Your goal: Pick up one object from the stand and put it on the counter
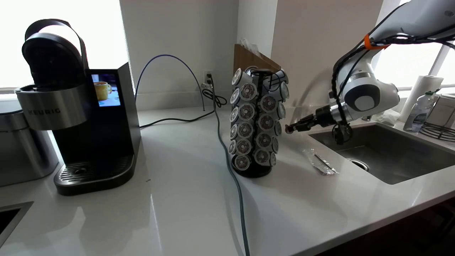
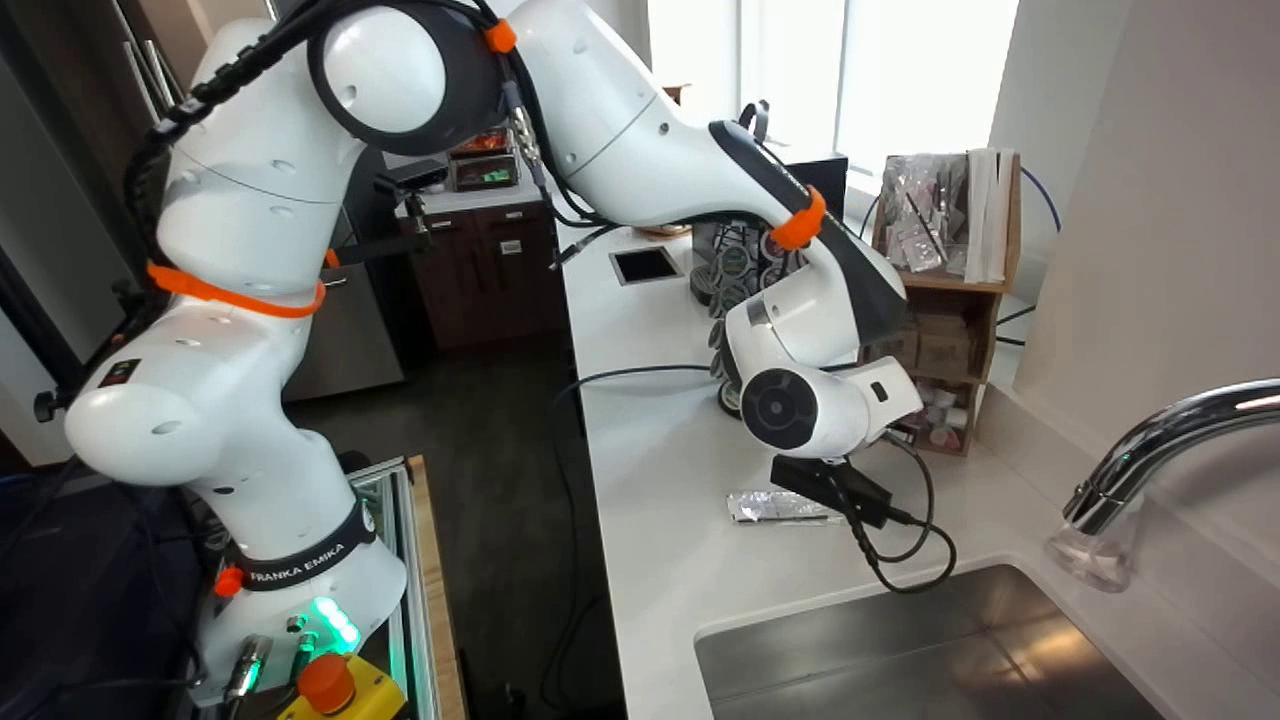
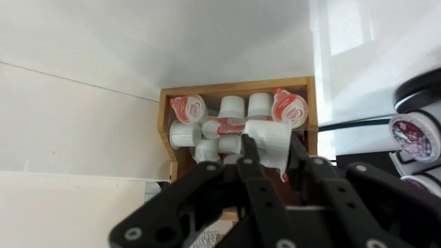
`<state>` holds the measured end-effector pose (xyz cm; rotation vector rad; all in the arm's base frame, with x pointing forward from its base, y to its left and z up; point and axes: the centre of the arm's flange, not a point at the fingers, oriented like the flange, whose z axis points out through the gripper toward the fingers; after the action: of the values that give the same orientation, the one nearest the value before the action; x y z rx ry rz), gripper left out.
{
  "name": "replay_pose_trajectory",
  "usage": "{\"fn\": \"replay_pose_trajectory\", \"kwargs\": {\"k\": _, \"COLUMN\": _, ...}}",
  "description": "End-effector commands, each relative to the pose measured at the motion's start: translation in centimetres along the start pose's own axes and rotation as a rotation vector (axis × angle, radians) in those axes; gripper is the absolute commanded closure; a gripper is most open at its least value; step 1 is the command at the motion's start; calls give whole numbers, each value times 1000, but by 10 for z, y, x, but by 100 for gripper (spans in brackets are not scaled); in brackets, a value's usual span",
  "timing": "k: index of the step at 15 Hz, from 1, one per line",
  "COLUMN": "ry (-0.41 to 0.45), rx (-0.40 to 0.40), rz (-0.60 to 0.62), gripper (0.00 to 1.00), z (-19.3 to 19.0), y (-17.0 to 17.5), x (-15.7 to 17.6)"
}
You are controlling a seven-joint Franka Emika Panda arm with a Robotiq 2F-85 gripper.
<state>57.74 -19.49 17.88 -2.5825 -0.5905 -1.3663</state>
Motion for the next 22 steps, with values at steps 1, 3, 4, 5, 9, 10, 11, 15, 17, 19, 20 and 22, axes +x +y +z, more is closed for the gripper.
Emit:
{"fn": "replay_pose_trajectory", "kwargs": {"k": 1, "ry": -54, "rx": 6, "rz": 31, "gripper": 91, "z": -33, "y": -30, "x": -14}}
{"fn": "replay_pose_trajectory", "kwargs": {"k": 3, "ry": -85, "rx": 21, "rz": 35, "gripper": 92, "z": -40, "y": -37, "x": -19}}
{"fn": "replay_pose_trajectory", "kwargs": {"k": 4, "ry": -97, "rx": 28, "rz": 35, "gripper": 92, "z": -41, "y": -40, "x": -22}}
{"fn": "replay_pose_trajectory", "kwargs": {"k": 5, "ry": -110, "rx": 34, "rz": 41, "gripper": 91, "z": -43, "y": -42, "x": -24}}
{"fn": "replay_pose_trajectory", "kwargs": {"k": 9, "ry": -190, "rx": 61, "rz": 50, "gripper": 90, "z": -51, "y": -49, "x": -34}}
{"fn": "replay_pose_trajectory", "kwargs": {"k": 10, "ry": -217, "rx": 69, "rz": 49, "gripper": 89, "z": -54, "y": -49, "x": -37}}
{"fn": "replay_pose_trajectory", "kwargs": {"k": 11, "ry": -242, "rx": 76, "rz": 48, "gripper": 88, "z": -56, "y": -49, "x": -41}}
{"fn": "replay_pose_trajectory", "kwargs": {"k": 15, "ry": -300, "rx": 108, "rz": 52, "gripper": 86, "z": -57, "y": -47, "x": -50}}
{"fn": "replay_pose_trajectory", "kwargs": {"k": 17, "ry": -316, "rx": 119, "rz": 49, "gripper": 50, "z": -57, "y": -47, "x": -49}}
{"fn": "replay_pose_trajectory", "kwargs": {"k": 19, "ry": -321, "rx": 114, "rz": 47, "gripper": 43, "z": -63, "y": -44, "x": -46}}
{"fn": "replay_pose_trajectory", "kwargs": {"k": 20, "ry": -321, "rx": 101, "rz": 47, "gripper": 37, "z": -67, "y": -42, "x": -44}}
{"fn": "replay_pose_trajectory", "kwargs": {"k": 22, "ry": -320, "rx": 69, "rz": 41, "gripper": 21, "z": -83, "y": -36, "x": -34}}
